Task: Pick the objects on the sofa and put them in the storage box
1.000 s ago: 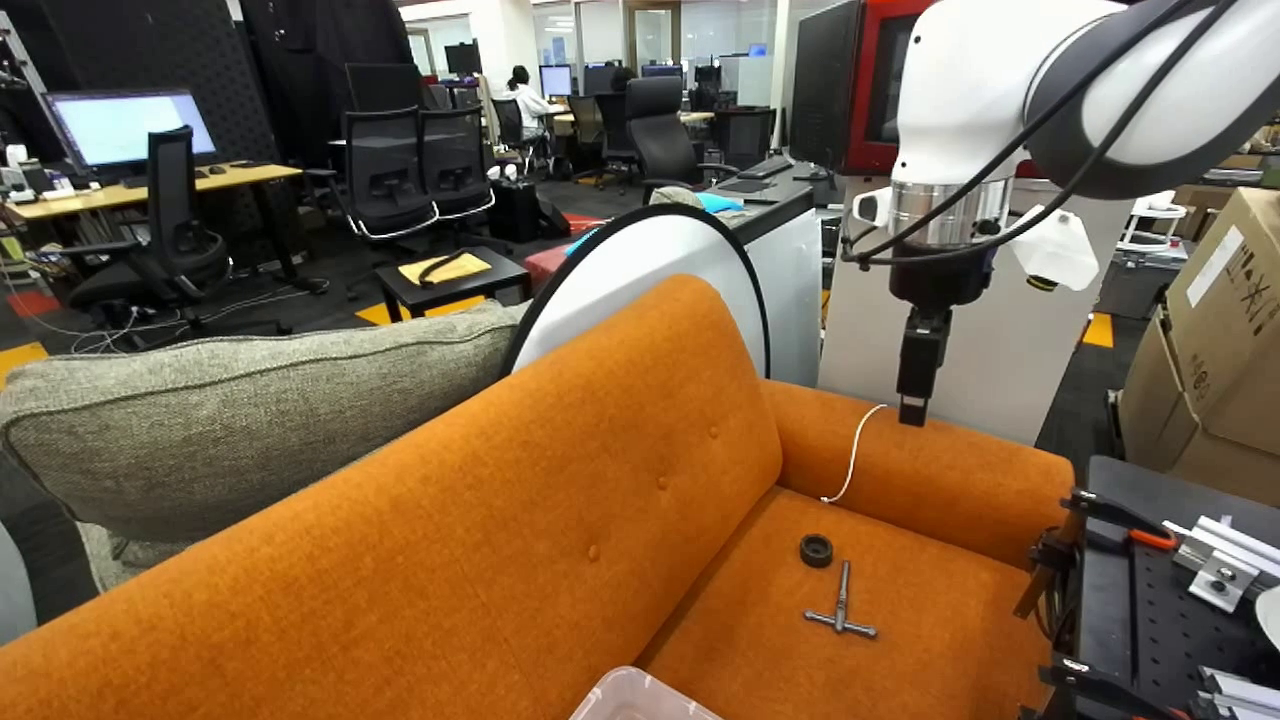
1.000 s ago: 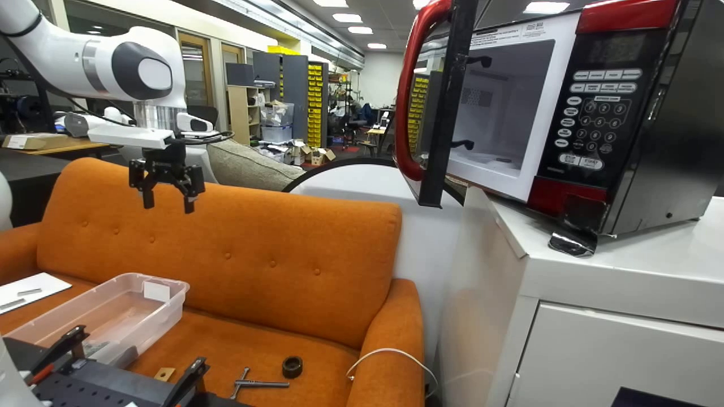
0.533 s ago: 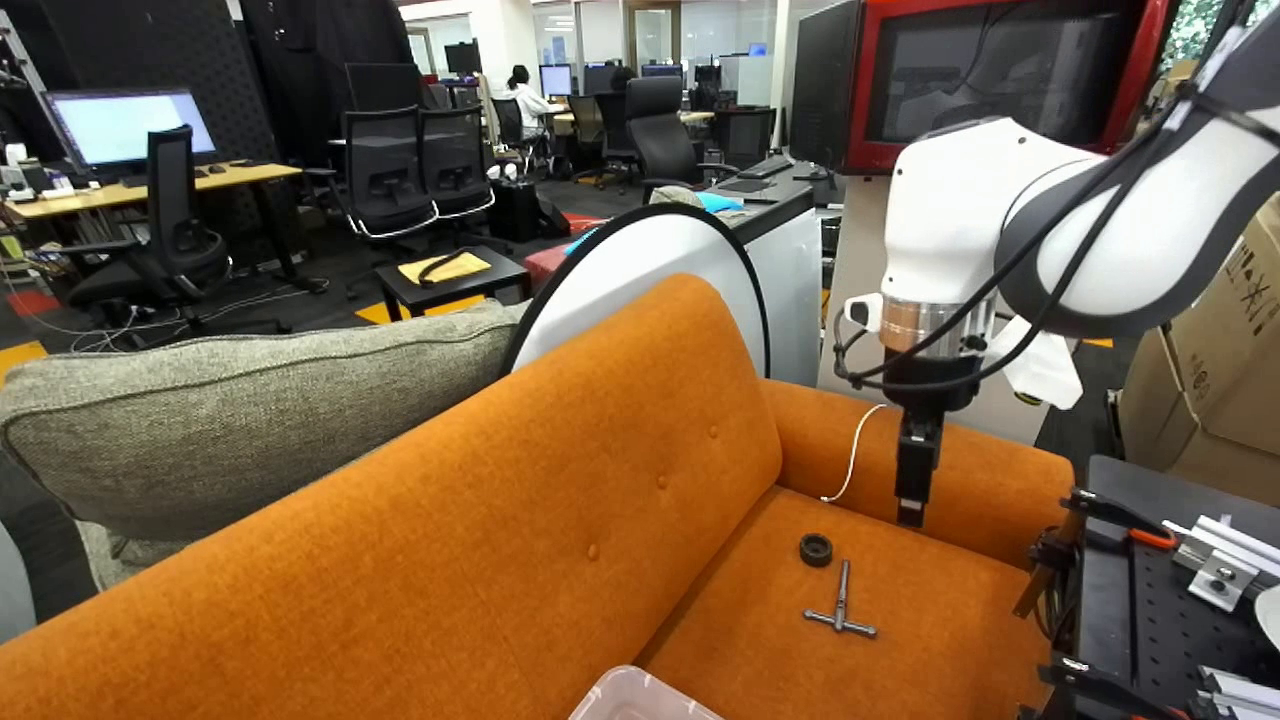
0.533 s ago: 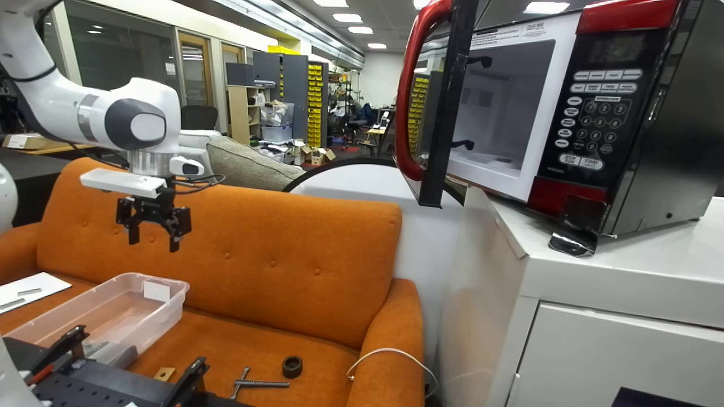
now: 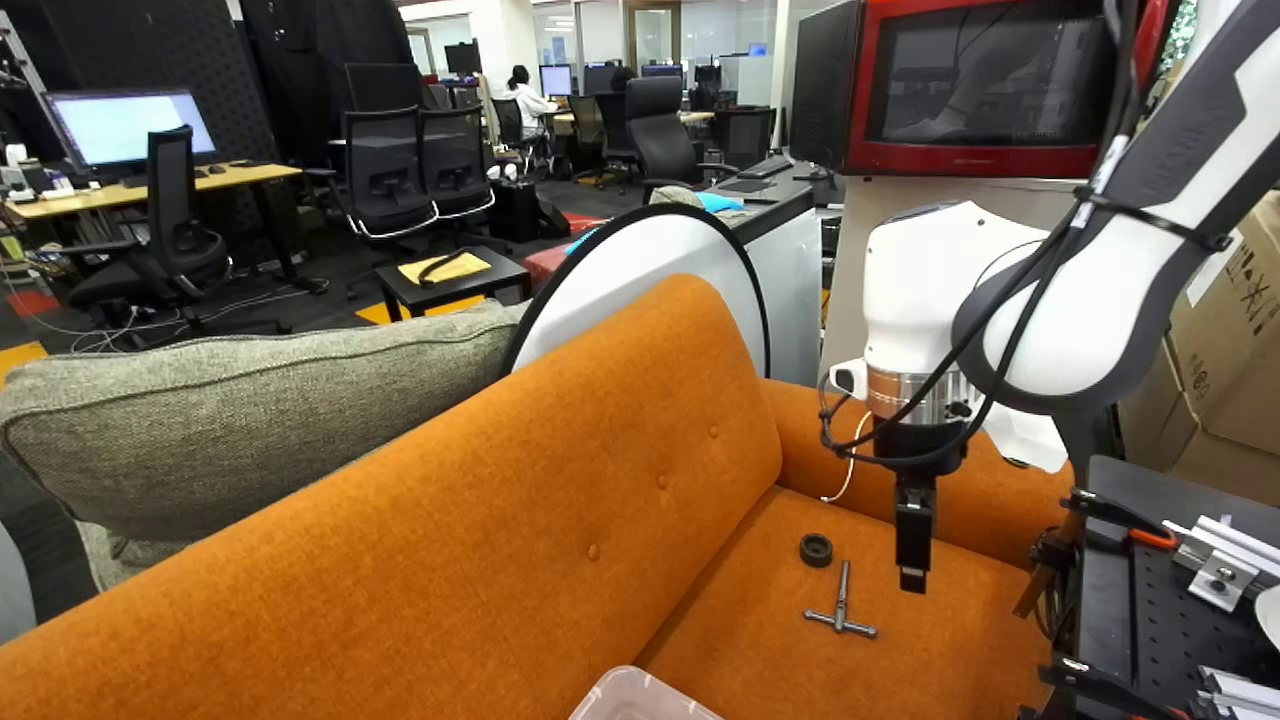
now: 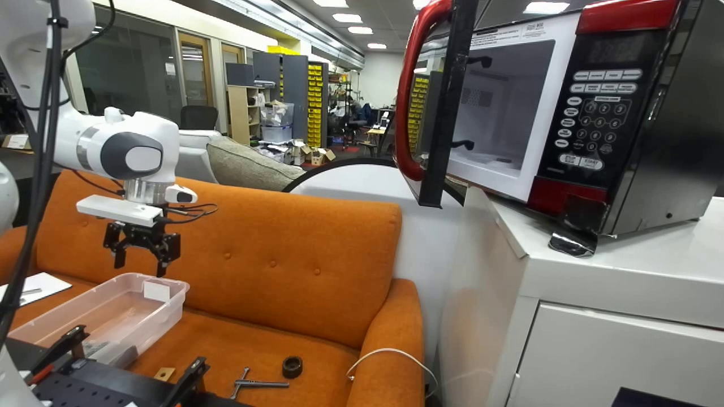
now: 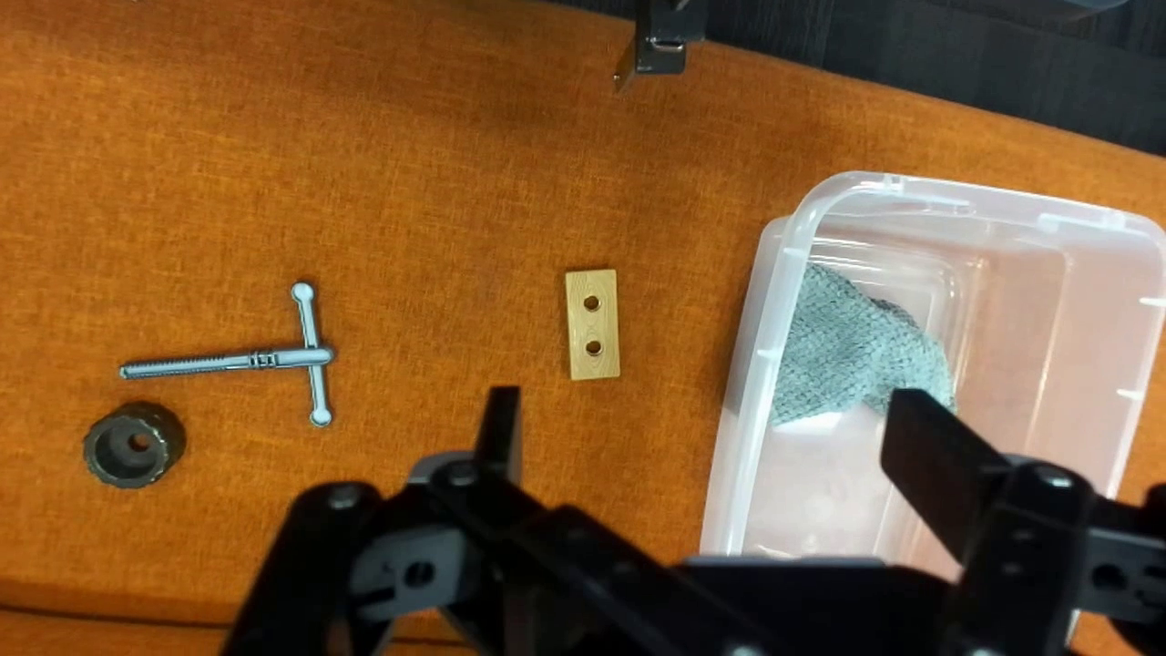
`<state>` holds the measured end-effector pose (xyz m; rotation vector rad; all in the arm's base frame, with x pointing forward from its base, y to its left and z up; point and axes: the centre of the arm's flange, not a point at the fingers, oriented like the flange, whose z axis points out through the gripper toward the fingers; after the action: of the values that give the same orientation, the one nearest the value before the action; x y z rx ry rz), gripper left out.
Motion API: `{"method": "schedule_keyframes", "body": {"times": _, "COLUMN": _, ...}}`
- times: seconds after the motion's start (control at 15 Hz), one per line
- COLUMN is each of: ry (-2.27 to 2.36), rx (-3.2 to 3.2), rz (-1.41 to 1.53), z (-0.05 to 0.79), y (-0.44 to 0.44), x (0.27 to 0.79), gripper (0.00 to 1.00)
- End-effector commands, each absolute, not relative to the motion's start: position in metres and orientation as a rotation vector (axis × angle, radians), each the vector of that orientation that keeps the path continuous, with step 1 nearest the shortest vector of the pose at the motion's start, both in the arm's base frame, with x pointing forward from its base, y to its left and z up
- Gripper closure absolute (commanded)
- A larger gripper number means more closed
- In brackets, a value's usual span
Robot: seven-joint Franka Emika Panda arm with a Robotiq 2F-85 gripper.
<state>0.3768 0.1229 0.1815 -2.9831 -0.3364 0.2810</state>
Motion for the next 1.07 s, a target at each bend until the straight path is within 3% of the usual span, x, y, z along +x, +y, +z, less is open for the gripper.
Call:
{"method": "schedule_keyframes", "body": {"times": 0.0, "ry": -0.337, "rx": -2.983, "rz": 0.281, "z": 0.181, "y": 0.123, "x": 0.377, "gripper": 0.00}}
{"method": "schedule_keyframes", "body": {"times": 0.27, "ry": -0.340, "rx": -2.951, "rz": 0.285, "z": 0.165, "y": 0.124, "x": 0.381, "gripper": 0.00}}
{"method": "schedule_keyframes", "body": {"times": 1.0, "ry": -0.273, "rx": -2.915, "rz": 0.344, "z": 0.017, "y": 0.148, "x": 0.388, "gripper": 0.00}}
